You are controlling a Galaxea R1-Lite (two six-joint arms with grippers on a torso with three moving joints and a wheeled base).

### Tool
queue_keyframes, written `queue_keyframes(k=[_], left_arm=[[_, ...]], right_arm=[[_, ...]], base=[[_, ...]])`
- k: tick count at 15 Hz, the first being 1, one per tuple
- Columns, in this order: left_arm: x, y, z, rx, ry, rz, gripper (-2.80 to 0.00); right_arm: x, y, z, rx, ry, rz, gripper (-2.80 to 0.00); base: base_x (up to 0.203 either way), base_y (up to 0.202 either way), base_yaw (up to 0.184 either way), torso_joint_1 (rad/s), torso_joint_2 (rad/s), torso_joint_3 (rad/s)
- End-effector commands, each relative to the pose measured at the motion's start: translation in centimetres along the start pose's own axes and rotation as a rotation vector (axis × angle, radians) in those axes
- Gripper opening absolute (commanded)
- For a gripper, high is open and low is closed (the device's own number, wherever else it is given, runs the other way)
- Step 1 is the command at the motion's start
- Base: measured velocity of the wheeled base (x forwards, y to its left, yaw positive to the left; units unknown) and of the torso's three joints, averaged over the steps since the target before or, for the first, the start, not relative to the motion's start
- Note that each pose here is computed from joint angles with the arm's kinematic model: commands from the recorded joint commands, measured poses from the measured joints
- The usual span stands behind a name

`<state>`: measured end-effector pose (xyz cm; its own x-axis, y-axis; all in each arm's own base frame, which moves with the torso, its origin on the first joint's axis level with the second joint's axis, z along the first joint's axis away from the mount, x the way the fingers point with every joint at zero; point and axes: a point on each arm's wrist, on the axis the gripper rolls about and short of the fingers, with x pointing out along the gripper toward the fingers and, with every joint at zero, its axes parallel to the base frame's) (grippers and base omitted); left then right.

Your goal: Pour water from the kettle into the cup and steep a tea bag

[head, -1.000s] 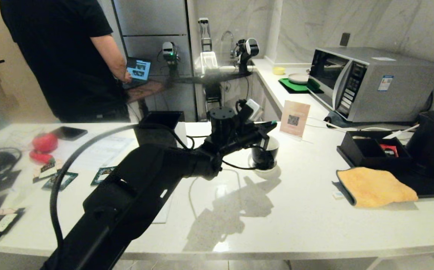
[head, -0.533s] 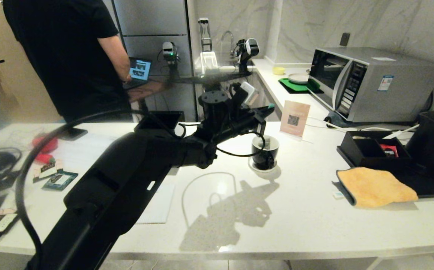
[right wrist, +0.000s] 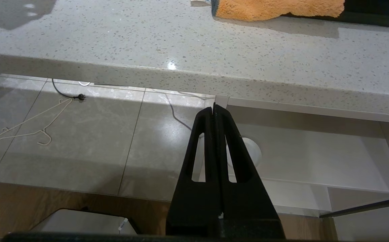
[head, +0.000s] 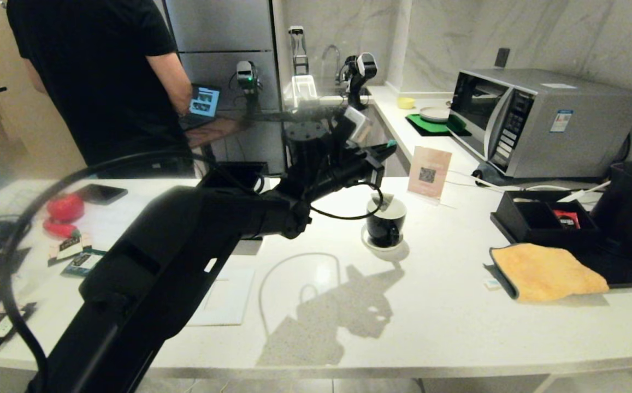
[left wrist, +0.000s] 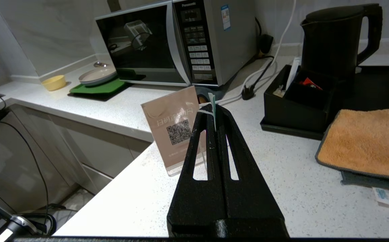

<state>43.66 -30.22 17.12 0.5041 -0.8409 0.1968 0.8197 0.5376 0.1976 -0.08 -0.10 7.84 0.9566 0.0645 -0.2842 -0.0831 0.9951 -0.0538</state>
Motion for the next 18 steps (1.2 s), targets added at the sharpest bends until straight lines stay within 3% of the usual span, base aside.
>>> queue_keyframes(k=[1,11,18], left_arm=[[0.2,-0.3,-1.1,-0.007,0.013,-0.009,-2.80],[0.9,-2.3,-6.5,-0.029,0.078,-0.046,-2.80],[1.2,-2.9,-6.5,-0.025,0.065,-0.048,-2.80]], right_arm=[[0.0,0.0,0.0,-0.001,0.001,0.001,-2.80],[0.0,0.0,0.0,-0.001,0.001,0.001,-2.80],[0.0,0.0,0.0,-0.001,0.001,0.001,-2.80]], base=[[0.000,0.000,0.000,0.000,0.00,0.000],[0.000,0.000,0.000,0.000,0.00,0.000],[0.000,0.000,0.000,0.000,0.00,0.000]])
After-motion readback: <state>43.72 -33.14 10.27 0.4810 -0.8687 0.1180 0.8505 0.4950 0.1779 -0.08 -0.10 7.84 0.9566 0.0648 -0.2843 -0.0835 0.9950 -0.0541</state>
